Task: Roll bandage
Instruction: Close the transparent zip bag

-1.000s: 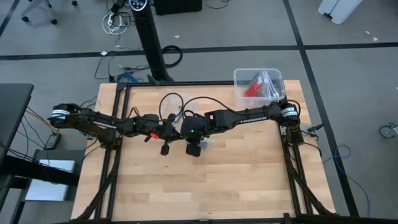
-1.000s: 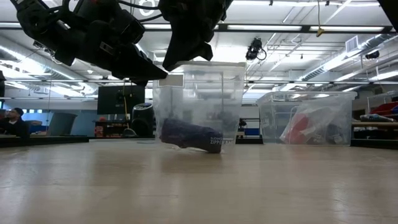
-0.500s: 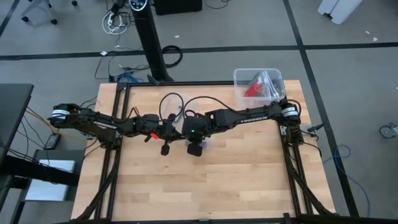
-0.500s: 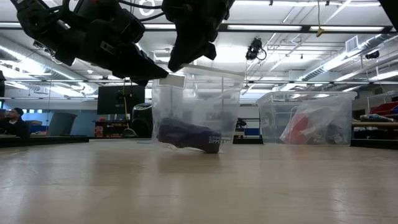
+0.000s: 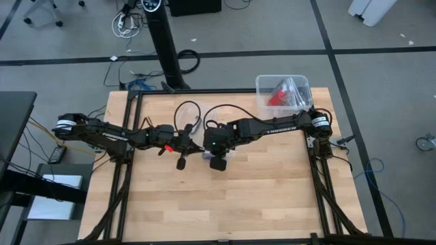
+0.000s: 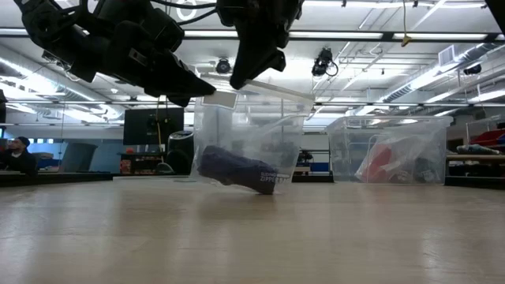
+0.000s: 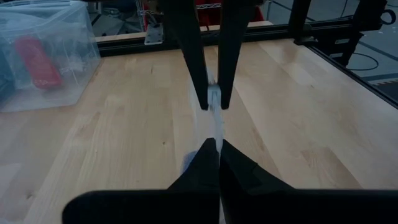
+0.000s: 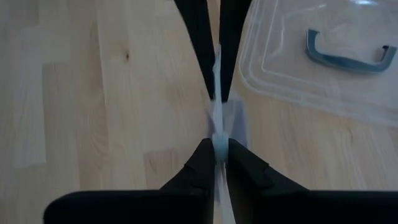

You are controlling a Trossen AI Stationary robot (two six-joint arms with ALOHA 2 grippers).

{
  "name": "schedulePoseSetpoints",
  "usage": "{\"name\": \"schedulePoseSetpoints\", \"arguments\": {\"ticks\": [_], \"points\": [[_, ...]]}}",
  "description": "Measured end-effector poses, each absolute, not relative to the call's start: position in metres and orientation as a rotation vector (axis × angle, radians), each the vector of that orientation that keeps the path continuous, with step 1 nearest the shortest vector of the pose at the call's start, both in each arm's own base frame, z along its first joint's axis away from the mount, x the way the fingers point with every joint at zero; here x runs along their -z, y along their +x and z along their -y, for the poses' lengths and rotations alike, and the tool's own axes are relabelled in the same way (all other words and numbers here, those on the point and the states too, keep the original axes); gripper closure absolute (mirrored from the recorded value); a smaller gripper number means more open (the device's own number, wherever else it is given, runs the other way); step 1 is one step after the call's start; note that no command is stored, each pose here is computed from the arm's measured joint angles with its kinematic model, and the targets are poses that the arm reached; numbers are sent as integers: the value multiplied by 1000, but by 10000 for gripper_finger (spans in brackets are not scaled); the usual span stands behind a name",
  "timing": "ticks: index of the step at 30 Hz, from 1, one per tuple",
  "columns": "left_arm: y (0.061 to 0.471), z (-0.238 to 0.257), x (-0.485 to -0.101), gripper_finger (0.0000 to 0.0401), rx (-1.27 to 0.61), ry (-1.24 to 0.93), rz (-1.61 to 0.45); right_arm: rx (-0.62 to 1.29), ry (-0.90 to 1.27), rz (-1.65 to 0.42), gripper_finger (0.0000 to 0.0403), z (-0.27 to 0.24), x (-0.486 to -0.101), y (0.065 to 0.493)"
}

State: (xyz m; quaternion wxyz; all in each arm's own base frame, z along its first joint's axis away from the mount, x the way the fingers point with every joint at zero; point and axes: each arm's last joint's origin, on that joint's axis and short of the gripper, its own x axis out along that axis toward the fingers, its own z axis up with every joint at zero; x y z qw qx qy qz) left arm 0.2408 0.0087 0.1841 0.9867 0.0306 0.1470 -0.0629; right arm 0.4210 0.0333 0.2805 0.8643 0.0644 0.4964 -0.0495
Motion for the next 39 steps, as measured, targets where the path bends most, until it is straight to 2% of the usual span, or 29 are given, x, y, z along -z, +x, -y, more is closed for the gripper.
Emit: {"name": "schedulePoseSetpoints", "arguments": {"ticks": [39], "points": [[240,-9,-181,401,126,59,-314,184,174,-1381,378,-44,-269,388]]}}
